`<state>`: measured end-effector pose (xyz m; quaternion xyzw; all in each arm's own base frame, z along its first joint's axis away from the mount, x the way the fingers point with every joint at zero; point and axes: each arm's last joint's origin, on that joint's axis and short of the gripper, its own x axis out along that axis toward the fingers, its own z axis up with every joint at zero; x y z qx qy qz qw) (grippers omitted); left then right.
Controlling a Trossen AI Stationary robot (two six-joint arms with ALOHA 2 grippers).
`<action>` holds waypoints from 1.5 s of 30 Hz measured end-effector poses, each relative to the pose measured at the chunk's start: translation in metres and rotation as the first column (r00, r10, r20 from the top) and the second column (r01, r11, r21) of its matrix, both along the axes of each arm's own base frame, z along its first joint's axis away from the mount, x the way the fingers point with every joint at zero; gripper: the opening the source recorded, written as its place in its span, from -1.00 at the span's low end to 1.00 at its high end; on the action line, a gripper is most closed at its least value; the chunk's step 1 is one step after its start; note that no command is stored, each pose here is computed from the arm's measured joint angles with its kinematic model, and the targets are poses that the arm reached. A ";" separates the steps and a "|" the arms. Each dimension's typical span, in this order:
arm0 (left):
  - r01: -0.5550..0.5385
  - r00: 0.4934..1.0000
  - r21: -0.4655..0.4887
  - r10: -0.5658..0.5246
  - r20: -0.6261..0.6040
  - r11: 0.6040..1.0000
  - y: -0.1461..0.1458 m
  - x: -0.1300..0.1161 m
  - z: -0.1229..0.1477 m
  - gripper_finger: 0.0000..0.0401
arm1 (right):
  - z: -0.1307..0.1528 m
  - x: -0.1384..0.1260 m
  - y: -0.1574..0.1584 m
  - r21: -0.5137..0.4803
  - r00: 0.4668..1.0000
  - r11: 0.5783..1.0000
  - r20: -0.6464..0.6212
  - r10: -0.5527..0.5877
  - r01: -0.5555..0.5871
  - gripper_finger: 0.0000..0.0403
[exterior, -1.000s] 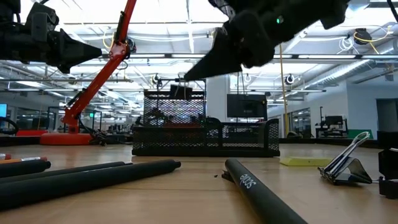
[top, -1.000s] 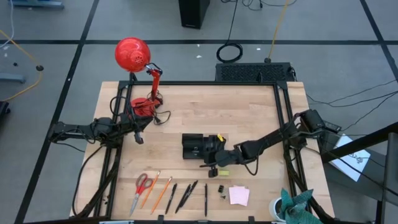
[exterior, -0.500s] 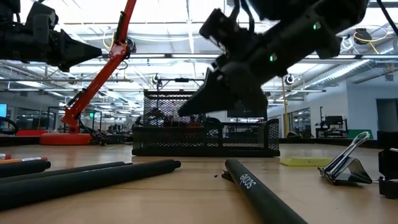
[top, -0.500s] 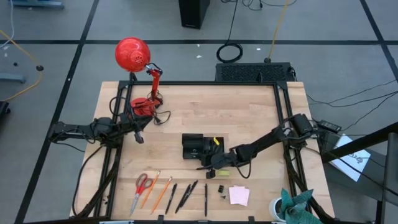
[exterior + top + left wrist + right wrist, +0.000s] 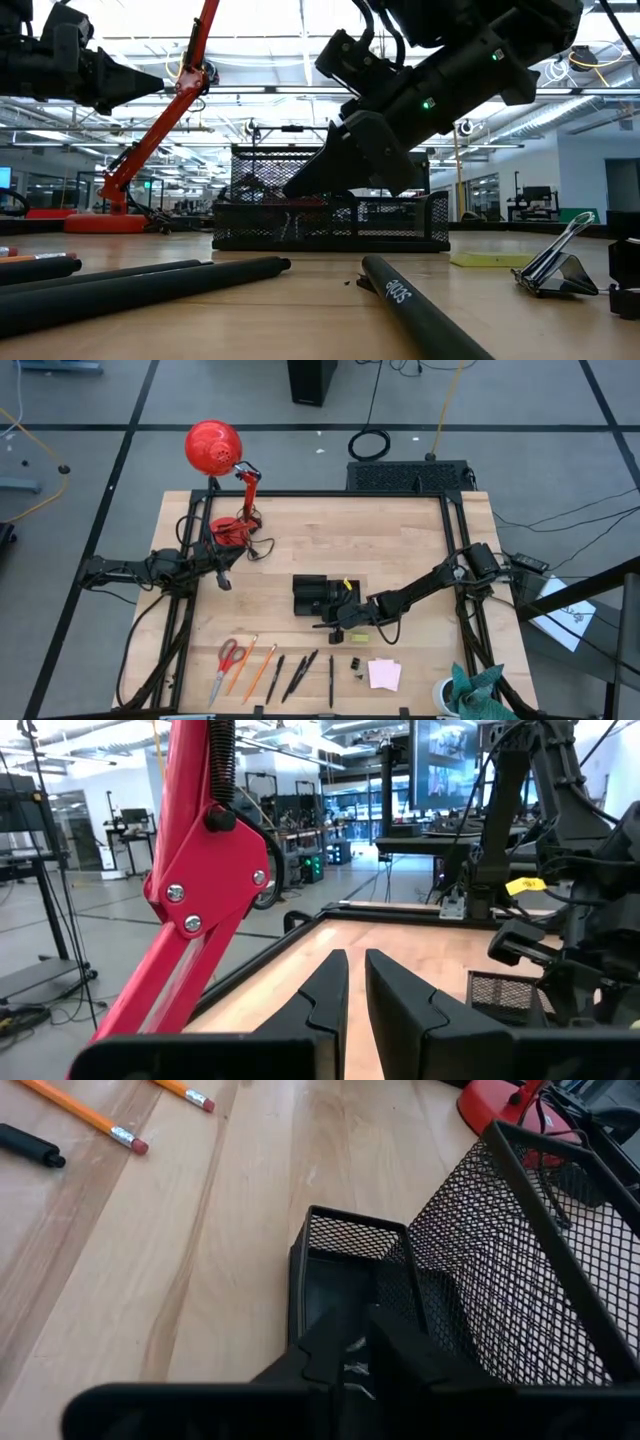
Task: Pick and place office supplies into organizer
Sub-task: Put the top binder clip into the desk organizer
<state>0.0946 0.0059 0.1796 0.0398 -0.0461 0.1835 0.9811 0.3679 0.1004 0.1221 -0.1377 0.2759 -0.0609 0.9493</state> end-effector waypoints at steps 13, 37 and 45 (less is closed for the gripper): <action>-0.001 1.000 0.011 0.001 -0.005 1.000 0.000 0.000 0.000 -0.77 | 0.037 -0.011 0.014 -0.003 0.996 0.998 0.062 0.059 -0.059 -0.53; -0.001 1.000 0.017 0.002 -0.011 1.000 0.000 0.000 0.000 -0.77 | 0.025 -0.091 0.081 -0.005 0.803 0.832 -0.263 0.535 -0.555 -0.42; -0.002 1.000 0.017 0.002 -0.018 1.000 0.000 0.000 -0.001 -0.77 | 0.023 -0.103 0.095 0.065 0.763 0.804 -0.279 0.584 -0.591 -0.42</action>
